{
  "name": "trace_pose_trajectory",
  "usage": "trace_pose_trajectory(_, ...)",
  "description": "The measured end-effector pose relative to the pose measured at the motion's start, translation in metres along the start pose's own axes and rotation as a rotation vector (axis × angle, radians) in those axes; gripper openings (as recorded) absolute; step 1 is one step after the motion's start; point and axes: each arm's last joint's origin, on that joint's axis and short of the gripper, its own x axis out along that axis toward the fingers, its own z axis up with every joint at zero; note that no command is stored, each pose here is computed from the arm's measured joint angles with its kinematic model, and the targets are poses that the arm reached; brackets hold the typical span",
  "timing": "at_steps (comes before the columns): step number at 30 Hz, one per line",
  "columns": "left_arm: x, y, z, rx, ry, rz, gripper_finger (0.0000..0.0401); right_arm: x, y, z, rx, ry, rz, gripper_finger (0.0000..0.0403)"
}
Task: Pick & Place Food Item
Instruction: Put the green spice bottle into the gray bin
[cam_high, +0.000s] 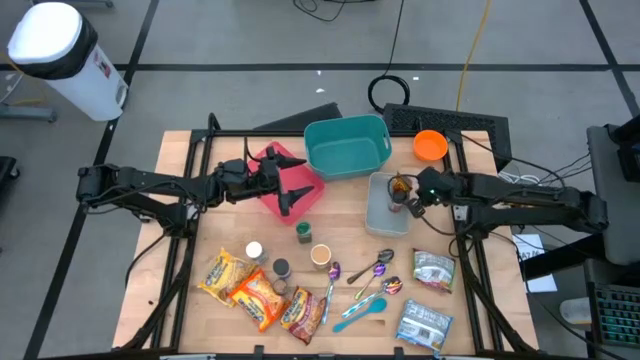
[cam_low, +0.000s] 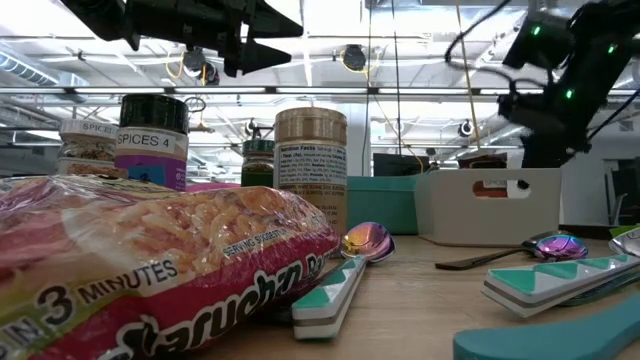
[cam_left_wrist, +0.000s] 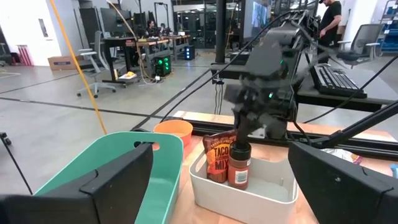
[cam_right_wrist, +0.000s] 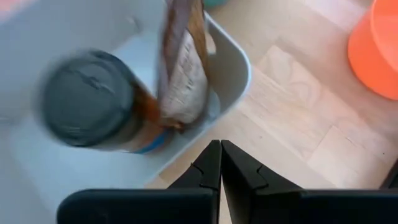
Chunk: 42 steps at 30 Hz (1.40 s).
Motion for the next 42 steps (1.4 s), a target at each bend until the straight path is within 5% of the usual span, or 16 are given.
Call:
trace_pose_trajectory(11, 0.0, -0.001, -0.001, -0.063, 0.007, -0.012, 0.037, -0.043, 0.018, 0.006, -0.048, -0.281, 0.129, 0.0)
trace_pose_trajectory(21, 0.0, 0.0, -0.001, -0.251, 0.009, 0.002, 0.0381, -0.068, 0.064, 0.011, -0.254, -0.62, 0.474, 0.0)
trace_pose_trajectory(27, 0.0, 0.002, -0.003, -0.17, 0.033, 0.035, 0.0385, -0.064, 0.085, -0.006, -0.415, -0.789, 0.596, 0.0)
trace_pose_trajectory(34, -0.002, -0.012, -0.013, -0.142, 0.141, -0.148, 0.037, -0.065, 0.089, -0.013, -0.506, -0.849, 0.615, 0.0)
trace_pose_trajectory(42, -0.017, -0.044, -0.036, 0.119, 0.417, -0.196, 0.035, -0.065, 0.089, -0.013, -0.509, -0.845, 0.616, 0.0)
